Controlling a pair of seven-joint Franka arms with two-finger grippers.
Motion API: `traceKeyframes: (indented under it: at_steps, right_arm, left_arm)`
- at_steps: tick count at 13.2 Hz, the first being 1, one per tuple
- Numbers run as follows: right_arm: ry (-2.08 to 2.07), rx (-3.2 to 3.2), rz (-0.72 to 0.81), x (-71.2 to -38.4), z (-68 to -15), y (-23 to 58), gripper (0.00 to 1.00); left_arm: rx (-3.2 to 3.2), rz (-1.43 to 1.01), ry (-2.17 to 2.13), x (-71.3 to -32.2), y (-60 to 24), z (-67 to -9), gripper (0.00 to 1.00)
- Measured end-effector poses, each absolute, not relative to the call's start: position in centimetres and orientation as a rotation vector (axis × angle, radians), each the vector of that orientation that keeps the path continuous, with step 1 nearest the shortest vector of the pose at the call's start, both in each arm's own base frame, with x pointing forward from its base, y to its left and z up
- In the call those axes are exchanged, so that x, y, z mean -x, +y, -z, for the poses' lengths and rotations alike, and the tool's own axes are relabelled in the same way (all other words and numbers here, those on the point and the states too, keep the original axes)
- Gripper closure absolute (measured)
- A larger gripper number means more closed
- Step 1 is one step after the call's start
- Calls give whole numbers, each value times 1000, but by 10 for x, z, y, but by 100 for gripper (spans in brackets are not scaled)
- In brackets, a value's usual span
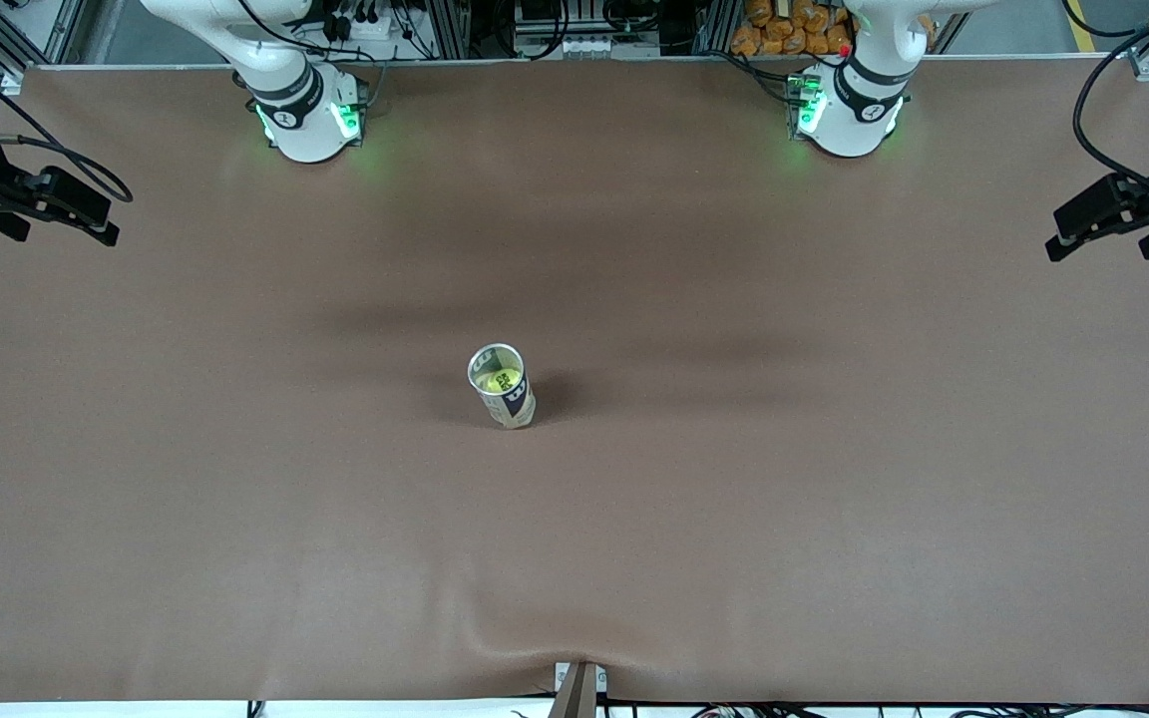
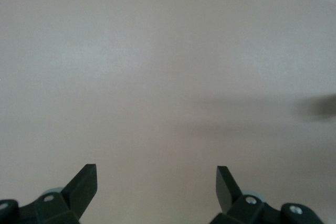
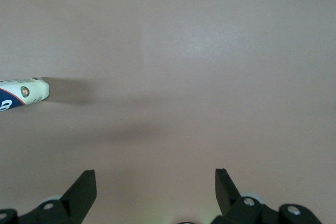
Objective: Insert tennis ball vertically with right arm
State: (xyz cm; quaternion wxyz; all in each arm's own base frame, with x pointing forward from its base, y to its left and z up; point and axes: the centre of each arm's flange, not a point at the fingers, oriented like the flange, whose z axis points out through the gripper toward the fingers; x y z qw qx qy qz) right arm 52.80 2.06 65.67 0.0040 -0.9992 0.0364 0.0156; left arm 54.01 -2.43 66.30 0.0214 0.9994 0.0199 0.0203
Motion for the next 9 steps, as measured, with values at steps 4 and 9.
traceKeyframes:
  at_steps: [4,9]
  right_arm:
    - [111,3131,-44,-528,-658,21,0]
    - [110,3130,-43,-528,-659,21,0]
  left_arm:
    - [-3107,-39,8,-508,-44,-662,0]
    - [-3117,-37,-40,-481,-60,-663,0]
